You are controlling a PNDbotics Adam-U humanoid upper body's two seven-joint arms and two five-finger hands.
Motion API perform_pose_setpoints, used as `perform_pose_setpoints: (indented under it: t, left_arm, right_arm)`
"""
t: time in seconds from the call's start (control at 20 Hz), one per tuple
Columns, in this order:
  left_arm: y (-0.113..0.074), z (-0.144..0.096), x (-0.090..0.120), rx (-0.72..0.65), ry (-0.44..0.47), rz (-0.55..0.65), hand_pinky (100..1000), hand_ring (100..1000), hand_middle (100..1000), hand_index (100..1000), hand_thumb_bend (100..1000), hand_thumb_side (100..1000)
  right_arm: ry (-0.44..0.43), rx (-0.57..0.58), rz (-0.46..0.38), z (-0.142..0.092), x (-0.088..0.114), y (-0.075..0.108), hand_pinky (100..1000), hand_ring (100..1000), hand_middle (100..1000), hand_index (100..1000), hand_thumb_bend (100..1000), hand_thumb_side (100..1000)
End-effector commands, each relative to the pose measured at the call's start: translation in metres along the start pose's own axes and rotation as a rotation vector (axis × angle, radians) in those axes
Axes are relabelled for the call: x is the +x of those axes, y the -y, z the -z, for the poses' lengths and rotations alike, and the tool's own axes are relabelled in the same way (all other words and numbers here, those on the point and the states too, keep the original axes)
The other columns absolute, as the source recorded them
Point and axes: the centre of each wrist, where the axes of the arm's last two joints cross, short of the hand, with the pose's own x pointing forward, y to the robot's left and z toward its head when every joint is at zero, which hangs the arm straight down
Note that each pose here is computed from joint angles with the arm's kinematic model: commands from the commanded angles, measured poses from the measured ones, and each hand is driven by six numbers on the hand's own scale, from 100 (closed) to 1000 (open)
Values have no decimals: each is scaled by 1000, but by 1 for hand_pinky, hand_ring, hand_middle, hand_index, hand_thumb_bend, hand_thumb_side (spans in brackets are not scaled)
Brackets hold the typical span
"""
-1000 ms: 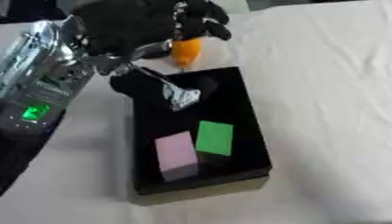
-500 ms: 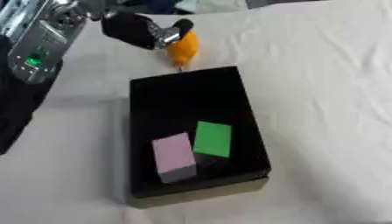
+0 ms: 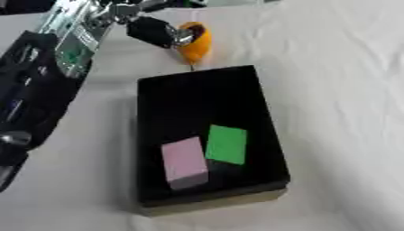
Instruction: Pick up objects on the table and place them in the box.
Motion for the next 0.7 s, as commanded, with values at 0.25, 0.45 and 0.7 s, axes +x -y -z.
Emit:
perform_pose_setpoints:
  t: [0.25, 0.45, 0.7]
  left_arm:
    - [6, 6, -22, -45, -102, 24, 807, 901, 897, 915, 510, 932]
    - [16, 7, -31, -57, -191, 26, 813, 906, 902, 919, 488, 914]
    - [26, 7, -39, -54, -265, 64, 812, 905, 900, 916, 411, 886]
  right_arm:
    - [33, -19, 20, 8, 8, 5, 841, 657, 625, 823, 100, 974]
    - [37, -25, 34, 9, 10, 4, 840, 656, 623, 823, 100, 976]
    - [33, -29, 39, 9, 10, 4, 840, 655, 621, 822, 100, 978]
